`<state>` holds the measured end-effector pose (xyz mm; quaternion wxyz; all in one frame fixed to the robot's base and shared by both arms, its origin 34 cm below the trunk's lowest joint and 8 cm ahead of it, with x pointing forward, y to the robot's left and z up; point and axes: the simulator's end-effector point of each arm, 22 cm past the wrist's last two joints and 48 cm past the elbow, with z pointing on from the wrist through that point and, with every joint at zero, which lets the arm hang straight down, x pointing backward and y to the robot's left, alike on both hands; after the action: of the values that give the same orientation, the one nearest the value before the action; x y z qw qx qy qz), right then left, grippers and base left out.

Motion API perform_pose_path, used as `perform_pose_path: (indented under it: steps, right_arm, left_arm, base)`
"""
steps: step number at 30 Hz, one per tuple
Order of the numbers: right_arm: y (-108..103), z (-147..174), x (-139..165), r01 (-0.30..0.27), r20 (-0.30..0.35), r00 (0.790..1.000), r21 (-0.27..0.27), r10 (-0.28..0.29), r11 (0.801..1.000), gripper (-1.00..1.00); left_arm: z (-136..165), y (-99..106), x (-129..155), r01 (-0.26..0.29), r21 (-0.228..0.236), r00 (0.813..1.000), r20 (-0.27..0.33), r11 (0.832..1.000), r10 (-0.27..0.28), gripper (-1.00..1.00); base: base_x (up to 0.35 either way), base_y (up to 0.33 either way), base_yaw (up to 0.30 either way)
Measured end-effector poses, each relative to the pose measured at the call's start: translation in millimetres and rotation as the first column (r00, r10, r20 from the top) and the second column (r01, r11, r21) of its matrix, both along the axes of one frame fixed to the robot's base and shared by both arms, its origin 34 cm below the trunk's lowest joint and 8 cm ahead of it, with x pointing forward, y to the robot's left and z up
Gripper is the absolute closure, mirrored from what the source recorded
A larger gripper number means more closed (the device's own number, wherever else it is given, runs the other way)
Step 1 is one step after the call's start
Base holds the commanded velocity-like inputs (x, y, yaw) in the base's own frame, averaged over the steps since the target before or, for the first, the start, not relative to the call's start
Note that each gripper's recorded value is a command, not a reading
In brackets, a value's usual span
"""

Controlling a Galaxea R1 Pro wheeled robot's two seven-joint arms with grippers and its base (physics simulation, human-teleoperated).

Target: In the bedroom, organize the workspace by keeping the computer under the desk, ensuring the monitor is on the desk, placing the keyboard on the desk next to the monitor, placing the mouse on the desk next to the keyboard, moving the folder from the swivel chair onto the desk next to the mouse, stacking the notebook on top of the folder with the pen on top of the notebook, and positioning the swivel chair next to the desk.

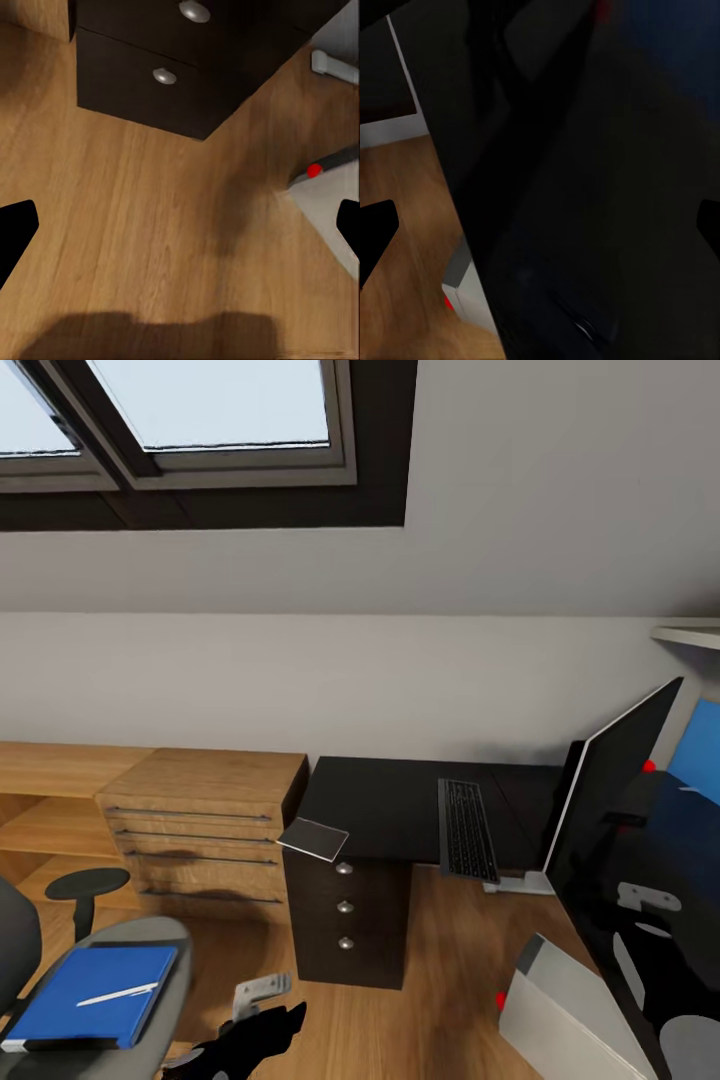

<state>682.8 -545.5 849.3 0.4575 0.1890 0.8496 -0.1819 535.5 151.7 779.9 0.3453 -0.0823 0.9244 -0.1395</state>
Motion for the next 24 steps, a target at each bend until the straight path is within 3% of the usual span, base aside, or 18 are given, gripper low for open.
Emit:
perform_pose_path:
  steps: [4,10,24]
  right_arm:
    - [-7,-6,14,-0.002,-0.044,0.999,0.001,0.002,1.0,-1.0]
    - [-12,-20,21,-0.004,-0.051,0.999,0.008,0.005,1.0,-1.0]
    - [-10,-48,22,-0.011,-0.052,0.999,0.012,0.012,1.0,-1.0]
  left_arm:
    - [27,-25,8,0.032,-0.039,0.999,0.031,0.999,-0.031,-1.0]
    - [47,-32,18,0.041,-0.056,0.996,0.081,0.998,-0.036,-1.0]
    - [3,-36,8,0.048,-0.056,0.999,0.027,0.997,-0.047,-1.0]
  base:
    - [0.0,0.0,0.0]
    - [0.0,0.0,0.0]
    - [0.0,0.0,0.0]
